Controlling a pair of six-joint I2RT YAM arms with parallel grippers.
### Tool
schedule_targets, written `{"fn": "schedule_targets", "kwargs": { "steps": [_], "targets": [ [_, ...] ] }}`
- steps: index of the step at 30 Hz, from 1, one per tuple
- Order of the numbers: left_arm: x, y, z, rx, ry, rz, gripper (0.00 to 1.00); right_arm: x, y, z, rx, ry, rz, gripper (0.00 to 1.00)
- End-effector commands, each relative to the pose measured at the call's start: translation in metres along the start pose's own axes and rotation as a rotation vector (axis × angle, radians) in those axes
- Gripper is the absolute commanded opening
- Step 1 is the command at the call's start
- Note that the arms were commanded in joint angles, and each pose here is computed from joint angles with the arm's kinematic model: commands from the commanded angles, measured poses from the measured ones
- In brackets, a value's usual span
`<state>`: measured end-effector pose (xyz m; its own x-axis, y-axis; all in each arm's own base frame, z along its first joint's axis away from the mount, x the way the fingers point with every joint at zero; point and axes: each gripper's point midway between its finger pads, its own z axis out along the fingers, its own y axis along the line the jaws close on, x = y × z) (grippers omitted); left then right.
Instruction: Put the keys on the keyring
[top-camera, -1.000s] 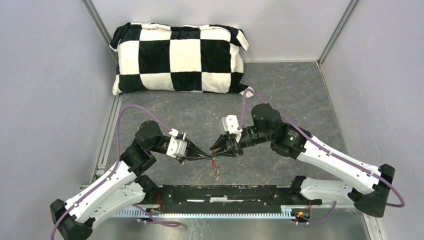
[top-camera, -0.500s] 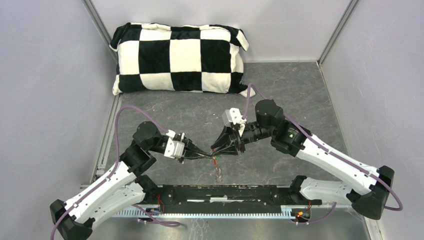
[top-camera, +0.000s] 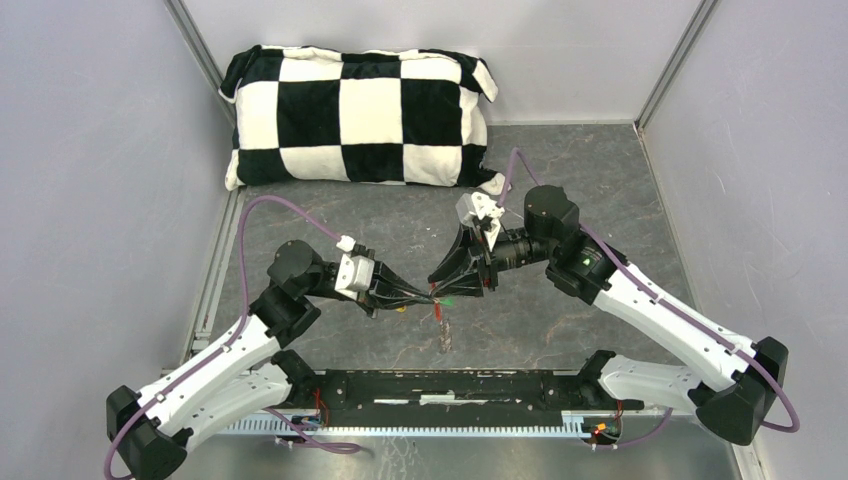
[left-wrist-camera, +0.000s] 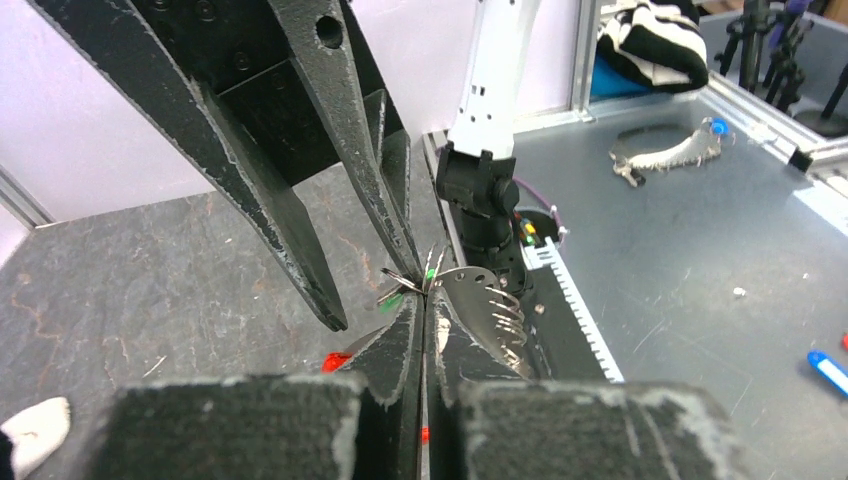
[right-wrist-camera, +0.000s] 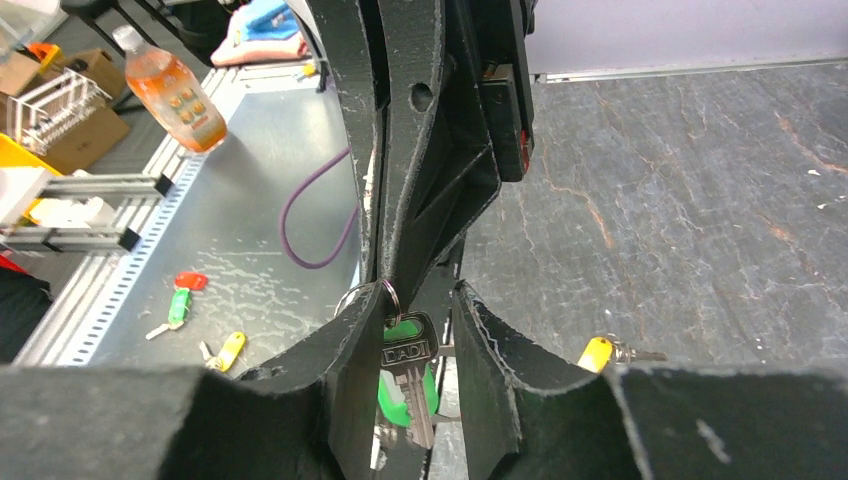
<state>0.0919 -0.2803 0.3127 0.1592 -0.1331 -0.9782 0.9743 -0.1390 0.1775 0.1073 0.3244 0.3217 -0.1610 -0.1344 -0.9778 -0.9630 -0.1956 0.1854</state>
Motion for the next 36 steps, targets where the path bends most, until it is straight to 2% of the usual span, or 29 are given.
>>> {"fn": "schedule_targets", "kwargs": {
  "steps": [1,13,19,36],
  "targets": [
    [-0.055,0.022,0.003,-0.103,-0.161,0.096,0.02,0.007,0.004,0.000,-0.028,-0.001,0.096,0.38],
    [-0.081,0.025,-0.001,-0.157,-0.272,0.141,0.02,-0.015,0.011,-0.004,-0.077,-0.106,0.176,0.41],
    [-0.093,0.023,-0.003,-0.152,-0.303,0.176,0.02,-0.022,0.010,-0.004,-0.080,-0.113,0.209,0.42],
    [-0.090,0.015,-0.005,-0.136,-0.304,0.188,0.02,-0.037,0.008,-0.007,-0.090,-0.159,0.263,0.43]
  ]
}}
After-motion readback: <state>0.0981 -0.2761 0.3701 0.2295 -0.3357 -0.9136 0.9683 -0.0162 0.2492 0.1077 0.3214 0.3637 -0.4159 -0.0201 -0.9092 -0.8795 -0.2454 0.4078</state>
